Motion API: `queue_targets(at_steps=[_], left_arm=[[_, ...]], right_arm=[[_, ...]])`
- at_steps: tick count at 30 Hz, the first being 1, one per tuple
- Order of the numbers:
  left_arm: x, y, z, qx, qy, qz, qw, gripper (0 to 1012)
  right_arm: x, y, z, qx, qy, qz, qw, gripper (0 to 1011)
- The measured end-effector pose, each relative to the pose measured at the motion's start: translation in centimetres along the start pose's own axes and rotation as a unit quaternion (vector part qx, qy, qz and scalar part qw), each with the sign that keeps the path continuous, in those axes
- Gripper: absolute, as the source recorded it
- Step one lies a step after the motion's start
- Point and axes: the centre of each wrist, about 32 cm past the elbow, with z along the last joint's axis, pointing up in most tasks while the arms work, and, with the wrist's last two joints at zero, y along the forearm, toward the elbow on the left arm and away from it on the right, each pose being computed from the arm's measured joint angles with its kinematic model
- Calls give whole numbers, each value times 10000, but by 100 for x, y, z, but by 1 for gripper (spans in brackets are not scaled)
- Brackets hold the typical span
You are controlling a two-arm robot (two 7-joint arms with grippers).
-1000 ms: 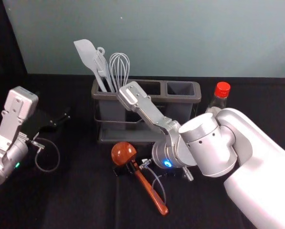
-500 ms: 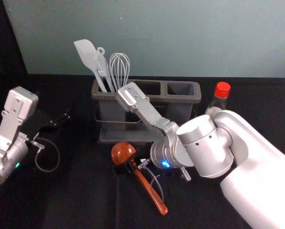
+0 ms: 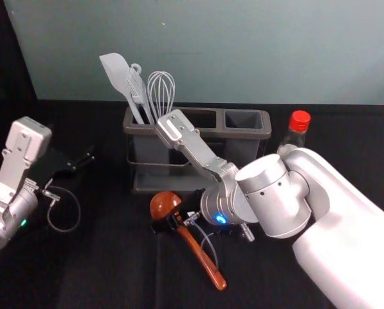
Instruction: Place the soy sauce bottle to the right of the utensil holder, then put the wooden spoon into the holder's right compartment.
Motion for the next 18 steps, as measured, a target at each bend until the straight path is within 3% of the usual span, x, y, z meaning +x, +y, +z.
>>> queue_targets(at_steps=[18], left_arm=[[0,0,0,0,0,0,10000,1005]], right_arm=[[5,108,6,17,-17,0,10000,1000]])
